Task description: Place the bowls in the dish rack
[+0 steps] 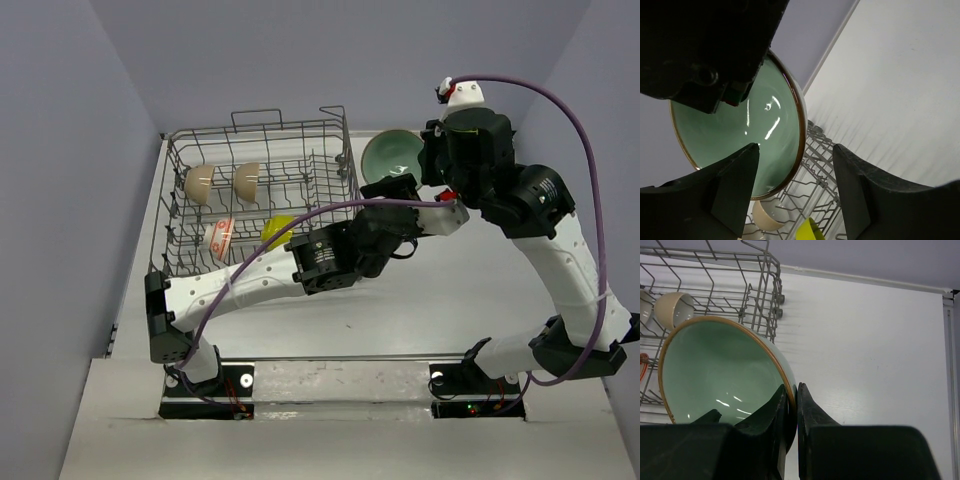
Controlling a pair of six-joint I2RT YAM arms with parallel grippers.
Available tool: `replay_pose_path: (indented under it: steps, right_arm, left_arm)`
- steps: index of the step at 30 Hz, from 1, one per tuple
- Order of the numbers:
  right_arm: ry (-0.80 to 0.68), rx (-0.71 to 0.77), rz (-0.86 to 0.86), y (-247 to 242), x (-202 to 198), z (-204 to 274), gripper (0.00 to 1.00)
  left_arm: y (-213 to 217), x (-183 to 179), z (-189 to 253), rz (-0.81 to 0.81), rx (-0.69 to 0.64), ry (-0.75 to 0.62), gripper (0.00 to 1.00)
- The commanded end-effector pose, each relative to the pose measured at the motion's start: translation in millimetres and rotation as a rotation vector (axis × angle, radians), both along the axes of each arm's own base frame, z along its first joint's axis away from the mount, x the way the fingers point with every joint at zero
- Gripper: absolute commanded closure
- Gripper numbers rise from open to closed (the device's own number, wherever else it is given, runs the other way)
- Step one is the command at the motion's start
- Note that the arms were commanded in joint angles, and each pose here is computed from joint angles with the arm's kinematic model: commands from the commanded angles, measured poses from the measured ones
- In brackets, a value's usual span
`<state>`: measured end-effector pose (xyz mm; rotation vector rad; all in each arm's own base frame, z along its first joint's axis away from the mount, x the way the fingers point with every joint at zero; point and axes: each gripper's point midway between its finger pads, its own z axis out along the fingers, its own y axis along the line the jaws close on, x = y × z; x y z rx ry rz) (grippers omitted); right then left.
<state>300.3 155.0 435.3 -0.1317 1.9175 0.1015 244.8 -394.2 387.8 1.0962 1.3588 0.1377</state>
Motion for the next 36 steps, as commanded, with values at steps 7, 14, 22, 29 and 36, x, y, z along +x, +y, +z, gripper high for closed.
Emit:
replay_pose_path:
  steps: [7,14,22,29,36]
  right_arm:
    - [-0.168,0.142,0.017,-7.0,-12.0,62.1,0.99]
    - [-0.162,0.144,0.022,-7.9,-14.7,60.6,0.99]
    - [-0.165,0.147,0.023,-9.1,-16.4,65.0,0.99]
    - [-0.161,0.161,0.029,-5.9,-15.6,69.6,0.99]
    - [-0.148,0.154,0.021,-4.7,-13.1,62.3,0.99]
  left_arm:
    - [3.8,8.1,31.1,0.038,-0.052,-0.064,0.39]
    - [3.9,10.8,38.0,0.042,-0.063,-0.08,0.47]
    - [3.6,9.6,42.2,0.032,-0.071,-0.08,0.82]
    - [6.4,5.0,48.5,0.007,-0.089,-0.065,1.0]
    - [11.5,4.7,52.0,0.014,-0.1,-0.066,1.0]
